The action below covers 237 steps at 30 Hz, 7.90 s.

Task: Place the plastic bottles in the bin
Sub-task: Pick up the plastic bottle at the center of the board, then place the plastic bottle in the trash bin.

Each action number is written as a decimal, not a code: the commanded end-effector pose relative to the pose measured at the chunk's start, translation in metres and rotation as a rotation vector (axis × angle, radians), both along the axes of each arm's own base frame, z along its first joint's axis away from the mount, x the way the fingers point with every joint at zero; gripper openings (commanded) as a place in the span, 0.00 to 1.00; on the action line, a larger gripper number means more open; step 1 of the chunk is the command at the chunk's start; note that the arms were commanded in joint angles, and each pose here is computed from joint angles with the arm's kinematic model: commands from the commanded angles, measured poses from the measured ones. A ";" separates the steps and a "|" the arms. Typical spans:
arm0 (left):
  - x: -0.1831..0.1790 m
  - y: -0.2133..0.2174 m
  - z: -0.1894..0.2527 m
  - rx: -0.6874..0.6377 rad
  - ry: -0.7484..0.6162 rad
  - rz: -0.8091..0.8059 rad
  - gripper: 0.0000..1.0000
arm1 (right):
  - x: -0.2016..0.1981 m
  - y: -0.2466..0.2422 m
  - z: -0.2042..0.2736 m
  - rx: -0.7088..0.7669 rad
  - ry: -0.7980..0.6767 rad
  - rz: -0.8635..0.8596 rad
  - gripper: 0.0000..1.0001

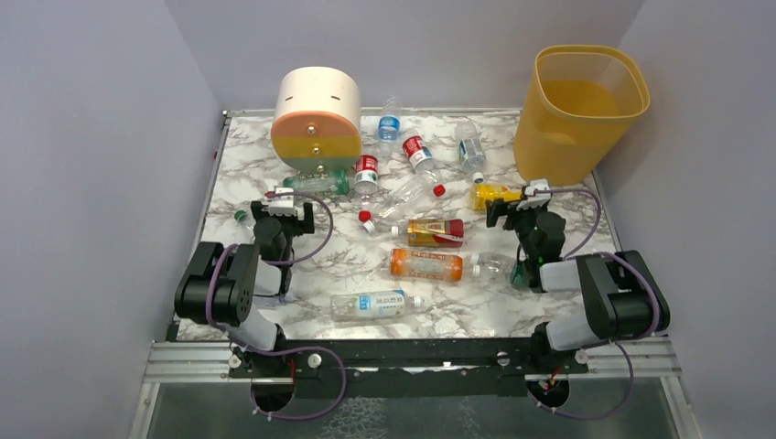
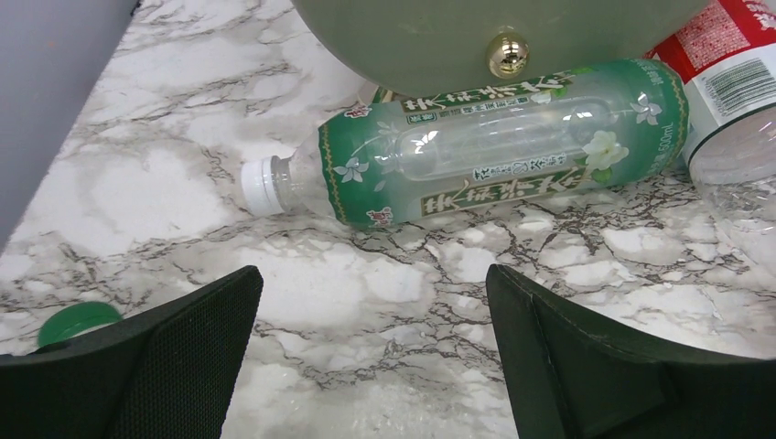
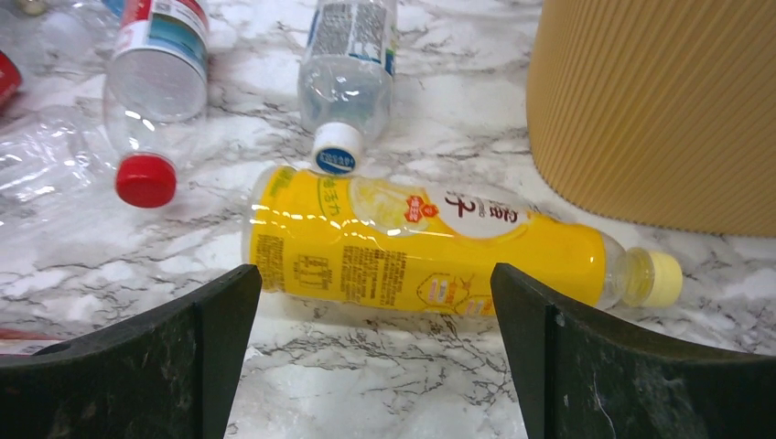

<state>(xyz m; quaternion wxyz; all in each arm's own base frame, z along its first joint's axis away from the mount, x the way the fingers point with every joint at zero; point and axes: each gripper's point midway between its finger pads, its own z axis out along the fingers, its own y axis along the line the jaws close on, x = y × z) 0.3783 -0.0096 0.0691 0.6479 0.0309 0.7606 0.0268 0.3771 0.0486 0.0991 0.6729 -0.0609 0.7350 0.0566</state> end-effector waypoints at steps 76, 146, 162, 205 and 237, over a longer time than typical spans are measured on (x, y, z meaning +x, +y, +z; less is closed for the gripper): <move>-0.162 -0.181 0.178 -1.083 0.448 -0.856 0.99 | -0.129 0.054 0.149 0.402 0.594 0.163 0.99; -0.183 -0.243 0.083 -0.668 0.654 -0.756 0.99 | -0.009 0.009 -0.016 0.881 0.845 -0.745 0.99; -0.196 -0.232 0.091 -0.705 0.621 -0.744 0.99 | 0.015 0.010 -0.026 1.054 0.807 -0.884 0.99; -0.171 -0.241 0.117 -0.641 0.582 -0.736 0.99 | -0.046 0.039 0.017 0.789 0.792 -0.618 0.53; -0.159 -0.245 0.122 -0.594 0.595 -0.723 0.99 | 0.017 -0.006 0.318 0.517 0.129 -0.422 0.59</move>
